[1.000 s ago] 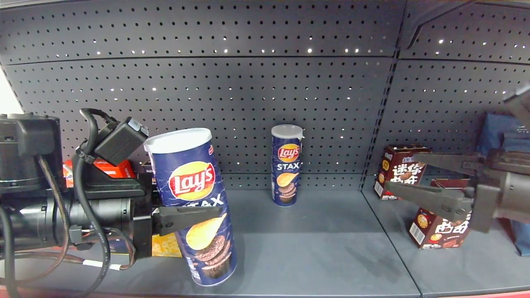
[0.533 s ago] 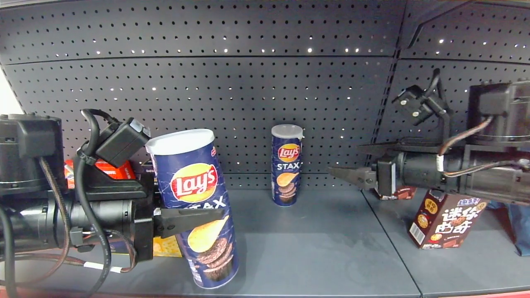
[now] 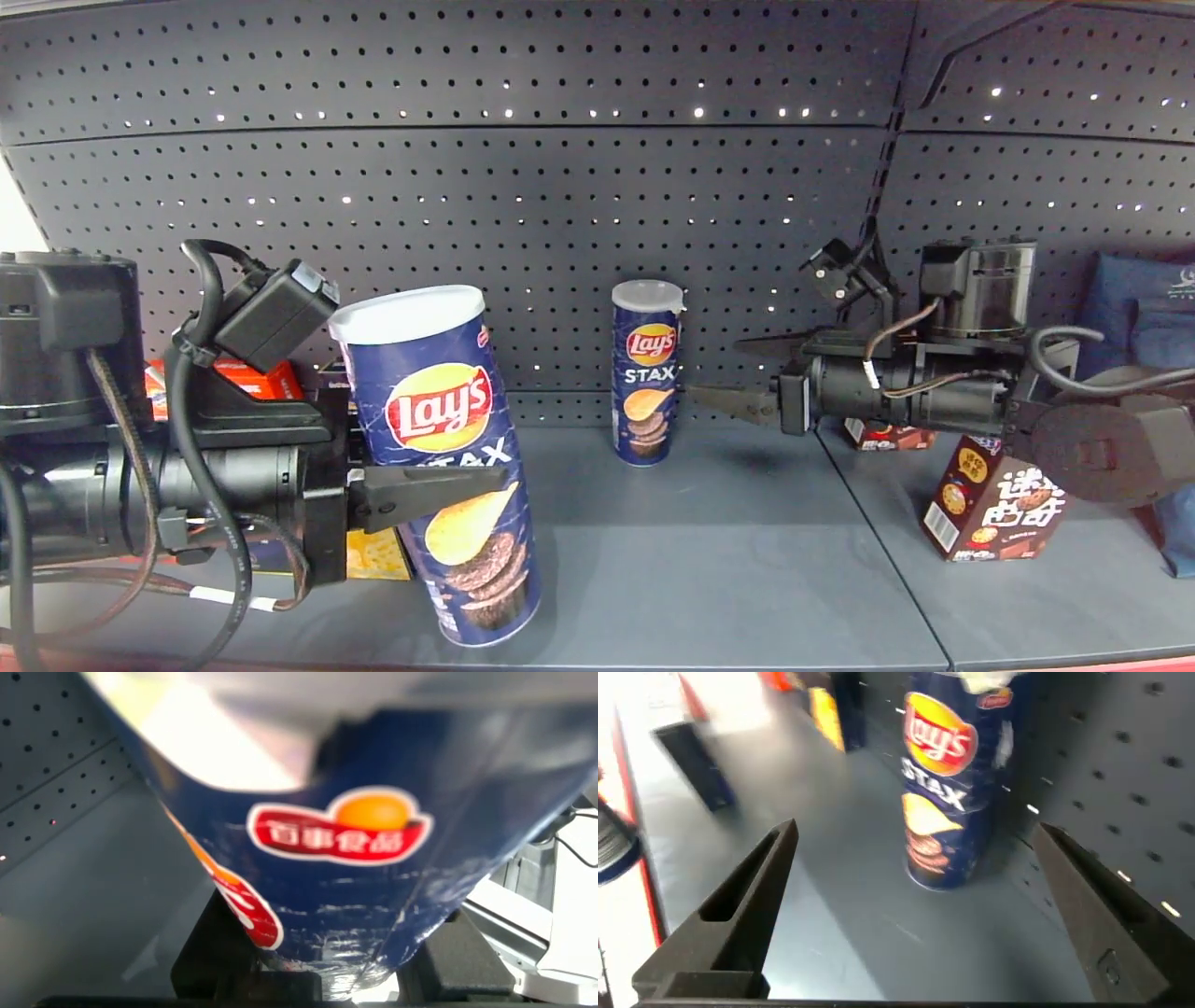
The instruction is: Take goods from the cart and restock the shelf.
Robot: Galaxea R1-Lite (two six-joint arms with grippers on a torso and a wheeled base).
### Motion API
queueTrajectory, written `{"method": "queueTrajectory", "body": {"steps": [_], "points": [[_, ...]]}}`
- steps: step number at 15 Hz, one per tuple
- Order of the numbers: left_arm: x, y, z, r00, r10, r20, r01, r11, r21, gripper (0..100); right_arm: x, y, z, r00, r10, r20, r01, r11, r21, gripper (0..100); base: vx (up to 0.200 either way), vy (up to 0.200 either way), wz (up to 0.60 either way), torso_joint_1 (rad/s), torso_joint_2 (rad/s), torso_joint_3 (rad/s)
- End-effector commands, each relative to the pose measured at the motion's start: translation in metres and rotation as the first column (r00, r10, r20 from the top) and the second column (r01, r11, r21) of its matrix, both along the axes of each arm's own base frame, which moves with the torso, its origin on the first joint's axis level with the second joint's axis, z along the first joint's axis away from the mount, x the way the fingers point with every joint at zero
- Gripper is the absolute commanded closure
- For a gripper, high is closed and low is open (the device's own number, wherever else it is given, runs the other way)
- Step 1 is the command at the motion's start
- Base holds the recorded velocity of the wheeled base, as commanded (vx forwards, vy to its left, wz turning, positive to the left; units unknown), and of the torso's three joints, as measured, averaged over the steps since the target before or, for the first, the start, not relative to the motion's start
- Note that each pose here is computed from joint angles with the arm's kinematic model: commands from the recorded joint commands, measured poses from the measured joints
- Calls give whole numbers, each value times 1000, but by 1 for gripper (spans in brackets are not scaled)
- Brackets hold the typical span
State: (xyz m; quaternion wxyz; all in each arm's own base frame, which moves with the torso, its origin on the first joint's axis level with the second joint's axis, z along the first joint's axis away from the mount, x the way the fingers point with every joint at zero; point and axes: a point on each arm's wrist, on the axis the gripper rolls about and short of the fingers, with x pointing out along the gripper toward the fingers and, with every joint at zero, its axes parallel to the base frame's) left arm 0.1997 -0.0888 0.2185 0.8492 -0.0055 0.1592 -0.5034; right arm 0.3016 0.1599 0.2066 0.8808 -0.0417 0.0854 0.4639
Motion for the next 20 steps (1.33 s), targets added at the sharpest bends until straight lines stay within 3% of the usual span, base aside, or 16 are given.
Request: {"method": "queueTrajectory", "body": {"steps": [1, 9, 14, 20], "points": [[1, 0, 2, 1000, 2, 4, -2, 1000, -2, 100, 10, 0, -14, 999, 19, -27, -19, 1000, -4, 0, 0, 0, 0, 0, 0, 0], [2, -2, 4, 1000, -6, 12, 6, 1000, -5, 100, 30, 3, -26, 996, 86, 1, -86, 996, 25, 0, 0, 0, 0, 0, 0, 0], [2, -2, 3, 1000, -9, 9, 9, 1000, -5, 100, 46, 10, -41, 995, 86, 40, -85, 996, -28, 0, 0, 0, 0, 0, 0, 0], [1, -2, 4, 1000, -10, 12, 10, 1000, -6, 100, 62, 19, -55, 994, 104, 40, -103, 994, -24, 0, 0, 0, 0, 0, 0, 0]]}}
